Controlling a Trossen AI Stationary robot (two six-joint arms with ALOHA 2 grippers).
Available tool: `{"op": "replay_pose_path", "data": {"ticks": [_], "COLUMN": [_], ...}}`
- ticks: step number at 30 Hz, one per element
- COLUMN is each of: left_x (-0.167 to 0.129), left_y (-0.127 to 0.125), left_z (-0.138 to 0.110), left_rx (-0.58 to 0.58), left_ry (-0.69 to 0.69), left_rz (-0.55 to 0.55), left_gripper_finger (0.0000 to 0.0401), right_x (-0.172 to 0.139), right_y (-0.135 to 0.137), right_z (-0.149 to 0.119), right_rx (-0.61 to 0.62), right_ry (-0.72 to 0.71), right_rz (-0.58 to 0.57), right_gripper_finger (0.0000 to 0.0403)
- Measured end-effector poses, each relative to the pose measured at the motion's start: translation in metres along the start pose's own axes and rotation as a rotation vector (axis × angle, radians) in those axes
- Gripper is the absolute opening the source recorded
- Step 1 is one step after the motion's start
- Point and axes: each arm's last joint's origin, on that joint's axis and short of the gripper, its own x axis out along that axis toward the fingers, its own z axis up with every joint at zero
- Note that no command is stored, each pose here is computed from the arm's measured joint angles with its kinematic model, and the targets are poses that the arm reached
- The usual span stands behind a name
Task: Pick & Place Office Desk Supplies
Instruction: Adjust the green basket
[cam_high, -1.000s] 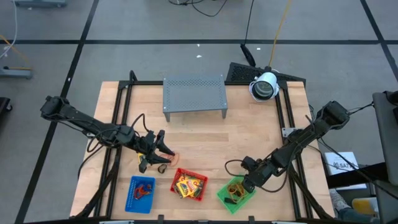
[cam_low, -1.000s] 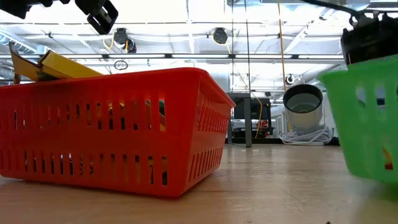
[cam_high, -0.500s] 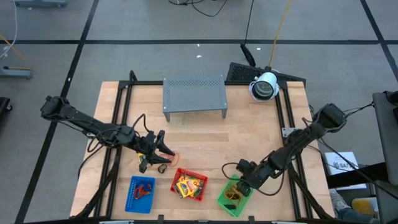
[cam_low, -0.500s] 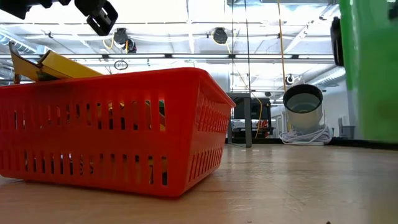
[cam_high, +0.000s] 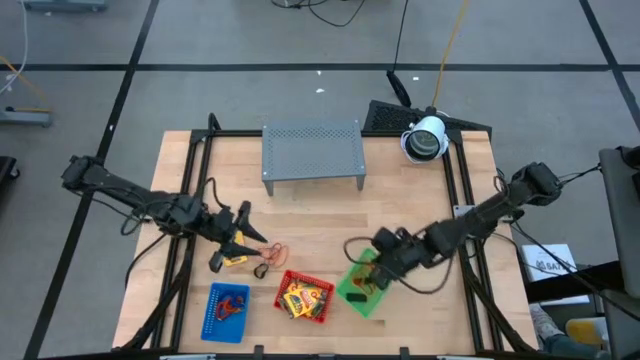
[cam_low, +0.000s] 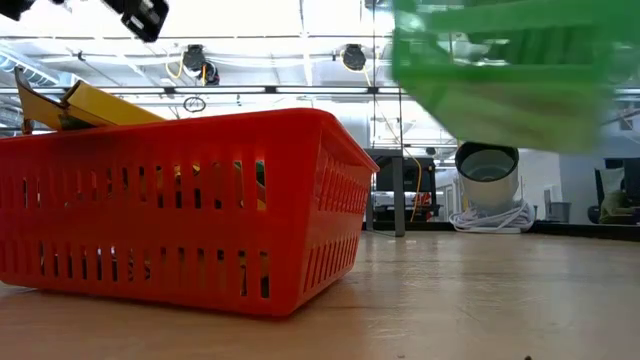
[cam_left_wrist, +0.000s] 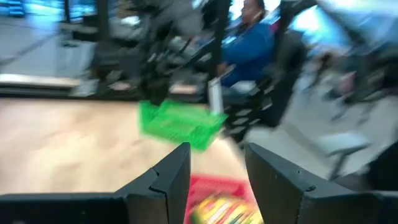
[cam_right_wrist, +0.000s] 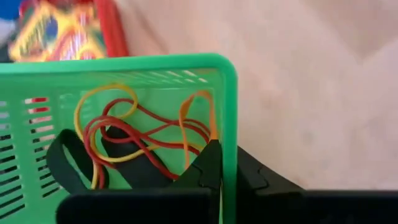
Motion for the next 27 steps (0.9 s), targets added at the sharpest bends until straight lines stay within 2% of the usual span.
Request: {"op": "replay_pose_path", "data": {"ticks": [5, 8, 12, 18, 23, 27], "left_x": [-0.017, -0.024, -0.033, -0.050, -0.061, -0.066], "left_y": [-0.003, -0.005, -0.009, -0.013, -0.015, -0.016], "left_z": [-0.006, -0.003, -0.002, -0.005, -0.008, -0.009], "left_rx": [0.138, 0.181, 0.215, 0.220, 0.208, 0.204], "left_ry": [0.069, 0.050, 0.050, 0.078, 0.098, 0.102], "left_rz": [0.157, 0.194, 0.178, 0.134, 0.106, 0.085], "left_gripper_finger": [0.0161, 0.0161, 0.0161, 0.0161, 0.0161, 0.0161], "right_x": [-0.003, 0.001, 0.021, 0.051, 0.064, 0.067], "right_y": [0.002, 0.004, 0.010, 0.023, 0.026, 0.021], "right_z": [0.053, 0.081, 0.111, 0.144, 0.157, 0.160], "right_rx": [-0.017, -0.024, -0.051, -0.109, -0.104, -0.041], "right_ry": [-0.038, -0.037, 0.002, 0.021, -0.004, -0.044], "right_rz": [-0.083, -0.132, -0.143, -0.148, -0.153, -0.198], "right_gripper_finger": [0.0000, 0.0000, 0.0000, 0.0000, 0.0000, 0.0000]}}
